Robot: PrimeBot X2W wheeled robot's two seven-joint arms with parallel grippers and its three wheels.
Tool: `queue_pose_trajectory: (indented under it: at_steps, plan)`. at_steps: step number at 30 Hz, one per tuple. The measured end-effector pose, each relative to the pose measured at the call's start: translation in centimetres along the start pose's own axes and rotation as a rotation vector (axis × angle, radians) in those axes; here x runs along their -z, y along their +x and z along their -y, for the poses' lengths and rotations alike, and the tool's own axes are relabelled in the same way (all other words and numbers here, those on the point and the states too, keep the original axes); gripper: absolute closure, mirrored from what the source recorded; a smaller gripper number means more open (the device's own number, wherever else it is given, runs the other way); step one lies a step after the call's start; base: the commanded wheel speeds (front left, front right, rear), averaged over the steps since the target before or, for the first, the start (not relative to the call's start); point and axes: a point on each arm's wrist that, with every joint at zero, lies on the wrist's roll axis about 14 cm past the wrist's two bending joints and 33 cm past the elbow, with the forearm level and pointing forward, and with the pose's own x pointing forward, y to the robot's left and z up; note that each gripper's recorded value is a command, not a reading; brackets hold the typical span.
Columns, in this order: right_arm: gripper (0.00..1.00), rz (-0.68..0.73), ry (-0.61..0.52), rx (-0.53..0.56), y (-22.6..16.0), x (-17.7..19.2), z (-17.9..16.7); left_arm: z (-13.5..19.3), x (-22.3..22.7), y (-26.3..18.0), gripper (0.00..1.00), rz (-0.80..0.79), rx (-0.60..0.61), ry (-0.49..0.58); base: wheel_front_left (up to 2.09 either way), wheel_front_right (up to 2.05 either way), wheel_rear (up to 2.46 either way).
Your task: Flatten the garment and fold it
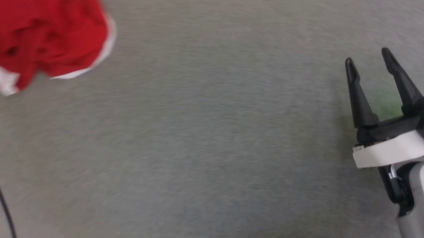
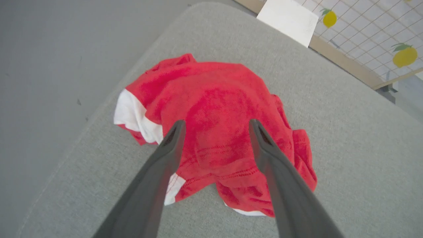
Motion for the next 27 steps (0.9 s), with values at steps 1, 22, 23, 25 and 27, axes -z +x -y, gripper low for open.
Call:
queue_pose_trajectory:
  at_steps: [1, 22, 23, 25, 27]
  plan:
    - [0.00, -0.007, 0.001, 0.020, -0.3, 0.2, 0.8, 0.1, 1.4, 0.9, 0.00, -0.065, -0.013, -0.009, 0.00, 0.00, 0.00]
    - [0.00, -0.069, -0.055, 0.230, -5.2, 0.6, 8.1, 1.8, 7.7, 5.0, 1.00, -0.108, -0.092, 0.146, 0.00, 0.00, 0.00]
    - [0.00, -0.062, -0.055, 0.229, -5.2, 0.2, 8.0, 2.0, 6.0, 4.8, 1.00, -0.013, -0.087, 0.173, 0.00, 0.00, 0.00]
    - [0.00, -0.054, -0.054, 0.227, -5.5, -0.2, 7.8, 2.4, 2.7, 4.0, 1.00, 0.168, -0.080, 0.215, 0.00, 0.00, 0.00]
    - [0.00, -0.045, -0.057, 0.226, -5.8, -0.7, 7.6, 3.2, 0.1, 2.8, 1.00, 0.313, -0.048, 0.244, 0.00, 0.00, 0.00]
